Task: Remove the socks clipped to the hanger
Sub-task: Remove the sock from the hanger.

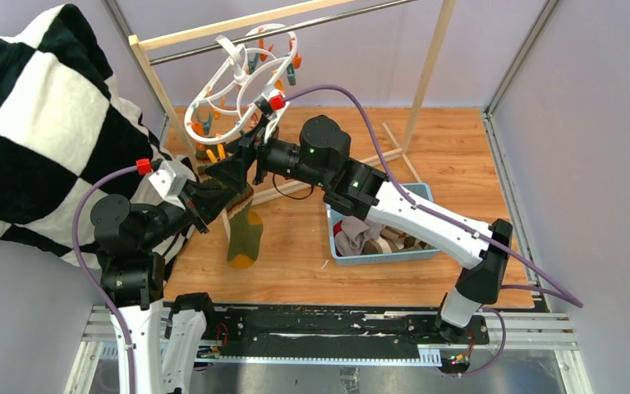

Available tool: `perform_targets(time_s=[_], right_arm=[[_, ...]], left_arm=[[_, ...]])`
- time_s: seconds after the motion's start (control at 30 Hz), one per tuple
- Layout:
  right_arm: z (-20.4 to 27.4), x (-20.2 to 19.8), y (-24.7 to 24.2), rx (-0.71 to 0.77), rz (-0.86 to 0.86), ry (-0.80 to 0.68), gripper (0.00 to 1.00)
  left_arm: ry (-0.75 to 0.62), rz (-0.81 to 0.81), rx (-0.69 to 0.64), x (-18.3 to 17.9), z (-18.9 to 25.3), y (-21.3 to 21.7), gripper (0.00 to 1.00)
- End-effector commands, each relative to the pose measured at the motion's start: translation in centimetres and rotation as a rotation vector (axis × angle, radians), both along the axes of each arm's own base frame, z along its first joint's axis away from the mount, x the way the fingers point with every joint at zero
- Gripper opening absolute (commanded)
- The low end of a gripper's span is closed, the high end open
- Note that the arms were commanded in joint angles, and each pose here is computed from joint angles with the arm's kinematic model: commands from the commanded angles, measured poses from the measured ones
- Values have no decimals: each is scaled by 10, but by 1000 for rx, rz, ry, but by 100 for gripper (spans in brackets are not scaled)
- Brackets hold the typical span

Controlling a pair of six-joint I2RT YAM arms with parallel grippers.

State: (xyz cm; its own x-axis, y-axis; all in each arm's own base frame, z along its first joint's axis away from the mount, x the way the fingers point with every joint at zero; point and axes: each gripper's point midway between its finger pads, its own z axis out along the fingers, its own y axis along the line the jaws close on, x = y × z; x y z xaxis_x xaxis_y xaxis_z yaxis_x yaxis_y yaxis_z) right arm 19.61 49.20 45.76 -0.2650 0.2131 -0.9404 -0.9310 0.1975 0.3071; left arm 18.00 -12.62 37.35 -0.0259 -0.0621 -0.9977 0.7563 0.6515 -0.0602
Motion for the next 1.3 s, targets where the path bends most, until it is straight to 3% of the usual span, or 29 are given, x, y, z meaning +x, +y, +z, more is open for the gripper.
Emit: perform_targets(time_s=[0.0,0.23,0.53,1.0,1.27], right_arm=[[5,8,6,-15,-69,-31,75],[1,9,18,-38,-51,-20,67],[2,12,20,-50,-85,-40,68],[10,20,32,-26,-99,-24,31],[13,20,28,-23,-99,-32,15]], left_arm=[[-9,28,5,5,-1,4,0],[-7,24,13,5,-3,4,0],[-16,30,22,6,-4,5,0],[-48,44,74,1,-4,7,0],[-50,43,79,-1,-4,7,0]])
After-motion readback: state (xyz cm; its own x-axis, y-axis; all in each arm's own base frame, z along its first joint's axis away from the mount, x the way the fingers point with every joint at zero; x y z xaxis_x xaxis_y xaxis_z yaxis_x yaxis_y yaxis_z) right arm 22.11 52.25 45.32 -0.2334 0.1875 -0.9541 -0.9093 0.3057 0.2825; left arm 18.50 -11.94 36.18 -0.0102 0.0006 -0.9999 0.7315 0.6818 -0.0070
